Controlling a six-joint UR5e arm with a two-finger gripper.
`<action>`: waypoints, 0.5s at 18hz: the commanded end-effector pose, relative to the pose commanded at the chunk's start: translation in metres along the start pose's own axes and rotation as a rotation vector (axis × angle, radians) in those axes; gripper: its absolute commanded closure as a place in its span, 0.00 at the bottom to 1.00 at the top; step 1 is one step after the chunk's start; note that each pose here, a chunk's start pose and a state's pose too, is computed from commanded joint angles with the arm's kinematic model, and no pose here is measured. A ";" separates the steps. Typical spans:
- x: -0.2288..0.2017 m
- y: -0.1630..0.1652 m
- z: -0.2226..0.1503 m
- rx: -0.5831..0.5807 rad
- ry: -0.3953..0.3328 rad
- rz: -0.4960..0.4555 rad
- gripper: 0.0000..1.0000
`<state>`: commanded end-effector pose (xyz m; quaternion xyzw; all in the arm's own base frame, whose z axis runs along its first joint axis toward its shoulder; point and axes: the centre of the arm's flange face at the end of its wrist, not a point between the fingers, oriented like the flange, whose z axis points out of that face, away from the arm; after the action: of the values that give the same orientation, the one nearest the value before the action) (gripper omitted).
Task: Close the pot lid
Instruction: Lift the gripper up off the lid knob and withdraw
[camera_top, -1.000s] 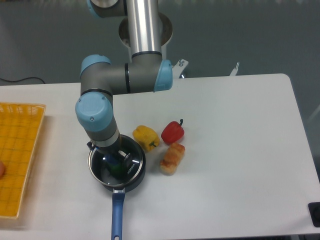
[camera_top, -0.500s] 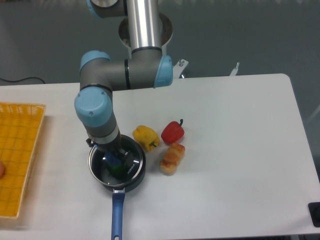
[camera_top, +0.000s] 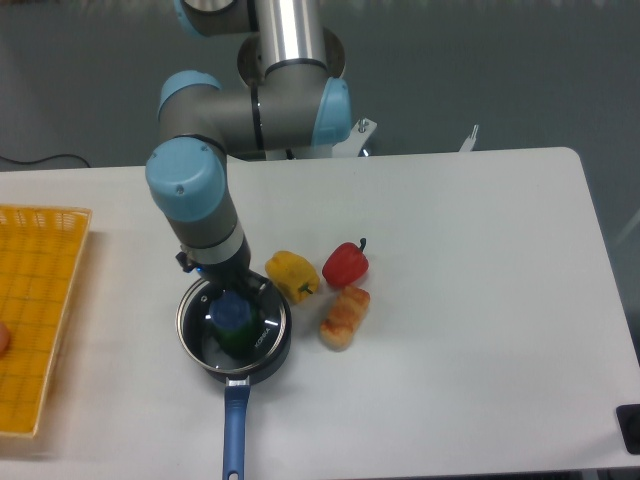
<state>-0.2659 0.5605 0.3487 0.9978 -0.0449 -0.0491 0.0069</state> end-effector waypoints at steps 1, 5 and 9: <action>-0.013 0.012 -0.009 0.013 -0.004 -0.019 0.00; -0.039 0.044 -0.024 -0.002 0.006 0.086 0.00; -0.083 0.092 -0.029 -0.020 0.033 0.246 0.00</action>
<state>-0.3539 0.4766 0.3876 0.9853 -0.1664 -0.0317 0.0238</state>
